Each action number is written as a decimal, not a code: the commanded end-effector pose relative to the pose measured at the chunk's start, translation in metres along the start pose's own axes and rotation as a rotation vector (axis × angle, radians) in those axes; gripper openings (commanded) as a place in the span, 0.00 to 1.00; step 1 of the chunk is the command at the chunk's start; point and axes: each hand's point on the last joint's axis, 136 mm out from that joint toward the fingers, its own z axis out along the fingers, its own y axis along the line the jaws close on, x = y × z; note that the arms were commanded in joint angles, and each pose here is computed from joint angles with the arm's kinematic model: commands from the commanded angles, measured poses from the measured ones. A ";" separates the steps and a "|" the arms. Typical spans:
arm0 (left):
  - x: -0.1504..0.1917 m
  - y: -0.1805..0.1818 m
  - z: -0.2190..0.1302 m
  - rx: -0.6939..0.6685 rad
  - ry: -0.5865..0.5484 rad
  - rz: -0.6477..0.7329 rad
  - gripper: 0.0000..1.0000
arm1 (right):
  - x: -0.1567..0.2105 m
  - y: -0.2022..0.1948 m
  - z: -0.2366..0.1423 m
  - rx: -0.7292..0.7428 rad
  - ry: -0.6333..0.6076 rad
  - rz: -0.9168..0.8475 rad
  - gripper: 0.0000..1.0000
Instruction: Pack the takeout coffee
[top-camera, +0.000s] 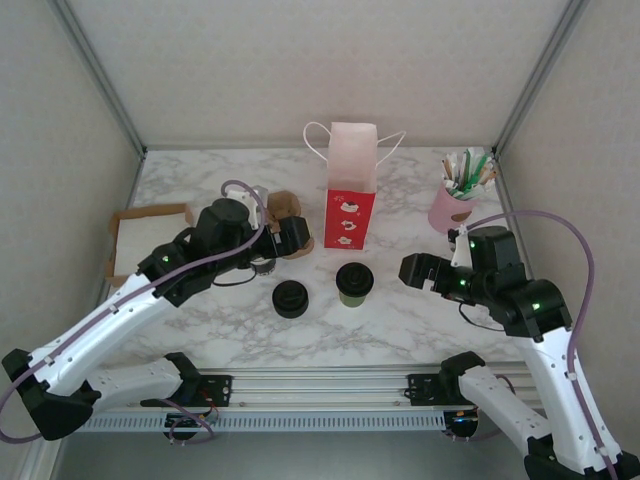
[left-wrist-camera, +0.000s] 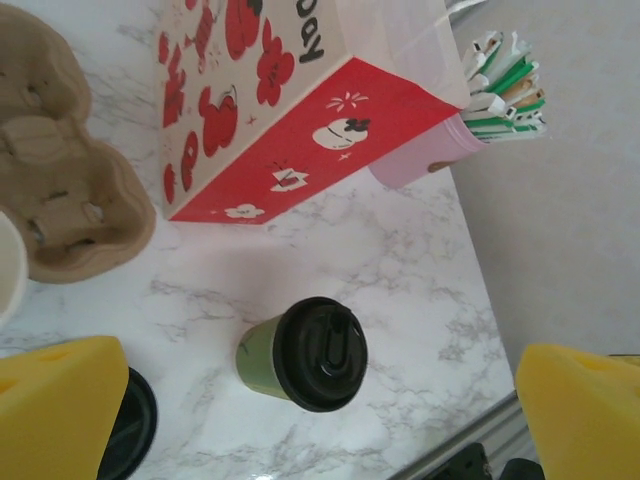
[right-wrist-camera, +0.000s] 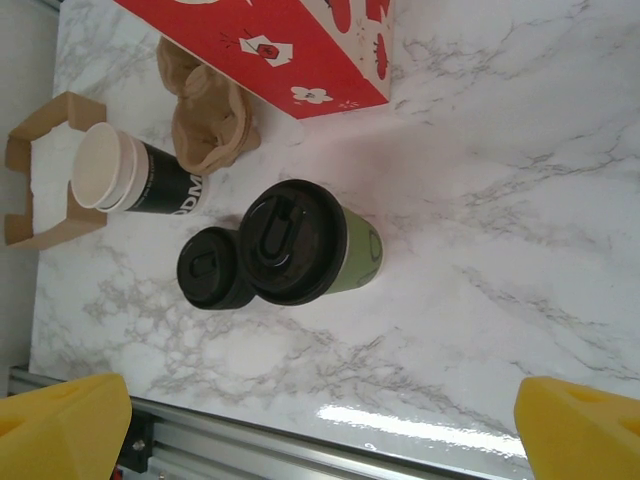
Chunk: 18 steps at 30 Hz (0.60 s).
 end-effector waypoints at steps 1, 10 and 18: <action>-0.016 0.020 -0.008 -0.104 -0.034 0.050 1.00 | -0.004 0.018 0.002 -0.071 0.033 -0.009 0.99; -0.063 0.052 0.004 -0.112 -0.073 -0.030 0.94 | -0.034 0.041 0.017 -0.061 0.060 -0.035 0.99; -0.069 0.055 0.052 0.021 0.008 -0.110 0.60 | -0.077 0.071 0.013 0.051 -0.012 -0.175 0.99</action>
